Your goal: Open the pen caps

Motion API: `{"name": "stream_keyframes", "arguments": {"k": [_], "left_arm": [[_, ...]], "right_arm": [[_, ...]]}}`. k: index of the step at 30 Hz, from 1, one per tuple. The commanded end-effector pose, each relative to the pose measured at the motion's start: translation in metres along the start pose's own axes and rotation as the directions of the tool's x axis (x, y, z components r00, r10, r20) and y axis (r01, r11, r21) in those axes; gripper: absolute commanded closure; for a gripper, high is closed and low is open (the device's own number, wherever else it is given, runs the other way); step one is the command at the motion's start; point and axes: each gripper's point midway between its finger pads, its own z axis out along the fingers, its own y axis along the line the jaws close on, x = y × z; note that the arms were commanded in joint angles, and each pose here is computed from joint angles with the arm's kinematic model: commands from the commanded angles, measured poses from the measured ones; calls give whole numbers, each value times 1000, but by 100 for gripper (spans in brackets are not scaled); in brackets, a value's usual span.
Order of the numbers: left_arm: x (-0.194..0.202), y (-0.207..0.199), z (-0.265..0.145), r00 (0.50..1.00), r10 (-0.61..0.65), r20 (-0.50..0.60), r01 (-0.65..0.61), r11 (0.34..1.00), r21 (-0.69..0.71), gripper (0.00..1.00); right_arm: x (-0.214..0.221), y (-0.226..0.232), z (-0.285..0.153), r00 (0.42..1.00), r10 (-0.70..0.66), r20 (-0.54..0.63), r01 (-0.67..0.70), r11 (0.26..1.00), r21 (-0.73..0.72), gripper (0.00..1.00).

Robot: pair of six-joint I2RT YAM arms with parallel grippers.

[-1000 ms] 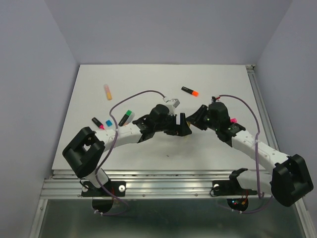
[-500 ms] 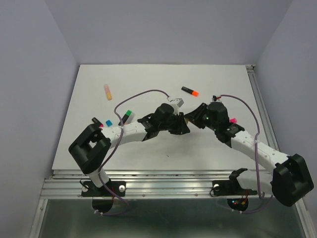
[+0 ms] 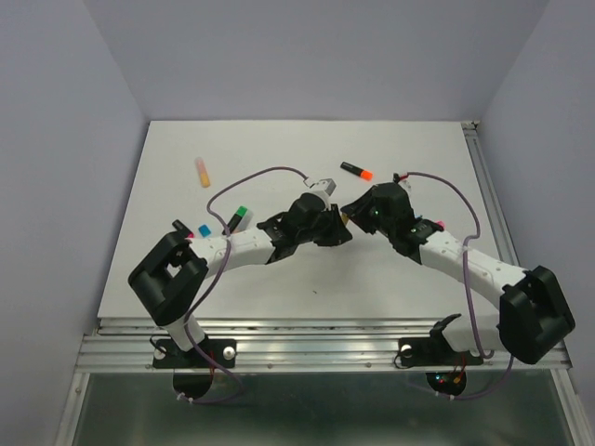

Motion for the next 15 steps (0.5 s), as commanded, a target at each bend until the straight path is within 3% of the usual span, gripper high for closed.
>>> {"name": "stream_keyframes", "arguments": {"k": [1,9,15], "left_arm": [[36,-28,-36,998,-11,-60,15,998,57,100],[58,-39,-65,1000,-26,-11,27,995,94,100],[43,-10,-60,1000,-10,15,12,994,-110,100]], "right_arm": [[-108,-6,21,917,-29,397,-47,983,180,99],[-142,6,26,887,-83,455,-10,980,198,99],[-145,-37,32,924,-192,331,82,944,320,99]]}}
